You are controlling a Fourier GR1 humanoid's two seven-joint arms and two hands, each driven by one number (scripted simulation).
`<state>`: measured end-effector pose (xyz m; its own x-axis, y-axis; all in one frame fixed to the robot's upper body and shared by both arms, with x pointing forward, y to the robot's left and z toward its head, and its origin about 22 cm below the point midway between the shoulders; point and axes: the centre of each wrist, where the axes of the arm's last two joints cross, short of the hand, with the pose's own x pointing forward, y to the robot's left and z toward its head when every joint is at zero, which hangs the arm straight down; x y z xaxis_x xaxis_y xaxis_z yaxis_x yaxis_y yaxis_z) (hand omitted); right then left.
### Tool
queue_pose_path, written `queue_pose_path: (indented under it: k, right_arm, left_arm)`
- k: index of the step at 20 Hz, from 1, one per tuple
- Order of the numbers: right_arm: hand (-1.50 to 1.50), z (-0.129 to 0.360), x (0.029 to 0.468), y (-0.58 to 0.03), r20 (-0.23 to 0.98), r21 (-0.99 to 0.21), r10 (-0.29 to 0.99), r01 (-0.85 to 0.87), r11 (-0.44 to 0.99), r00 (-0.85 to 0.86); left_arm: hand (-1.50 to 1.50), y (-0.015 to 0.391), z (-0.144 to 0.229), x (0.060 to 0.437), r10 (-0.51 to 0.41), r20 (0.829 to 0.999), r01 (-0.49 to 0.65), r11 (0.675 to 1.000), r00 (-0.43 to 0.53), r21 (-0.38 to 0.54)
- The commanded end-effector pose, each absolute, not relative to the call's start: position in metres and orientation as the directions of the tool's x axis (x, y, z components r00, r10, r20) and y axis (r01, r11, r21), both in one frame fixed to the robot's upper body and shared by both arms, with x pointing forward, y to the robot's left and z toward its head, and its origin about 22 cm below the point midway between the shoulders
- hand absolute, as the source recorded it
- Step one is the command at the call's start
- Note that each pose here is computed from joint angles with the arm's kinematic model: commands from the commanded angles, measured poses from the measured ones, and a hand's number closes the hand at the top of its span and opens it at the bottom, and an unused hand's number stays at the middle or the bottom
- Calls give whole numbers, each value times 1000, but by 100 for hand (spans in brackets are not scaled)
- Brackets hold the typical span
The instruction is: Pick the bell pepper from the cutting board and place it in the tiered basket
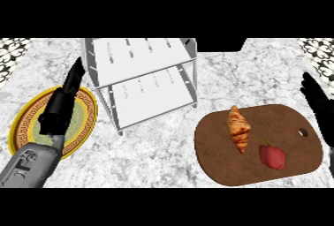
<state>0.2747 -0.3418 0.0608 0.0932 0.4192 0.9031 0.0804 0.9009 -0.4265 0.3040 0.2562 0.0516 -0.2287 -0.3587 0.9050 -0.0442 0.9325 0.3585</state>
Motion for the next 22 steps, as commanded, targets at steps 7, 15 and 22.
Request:
queue_pose_path:
  k: [7, 15, 22]
  right_arm:
    - [-150, 51, 285, -320, 745, -628, 652, 480, 613, 142]
    - [-150, 29, 281, -204, 826, -400, 551, 564, 723, -120]
    - [-150, 41, 266, -257, 526, -823, 815, 387, 416, 242]
  left_arm:
    - [0, 229, -7, 272, -153, 988, 178, 972, -15, 153]
    - [0, 234, -7, 269, -117, 993, 196, 975, 30, 109]
    - [0, 249, -23, 259, -128, 991, 152, 981, 38, 121]
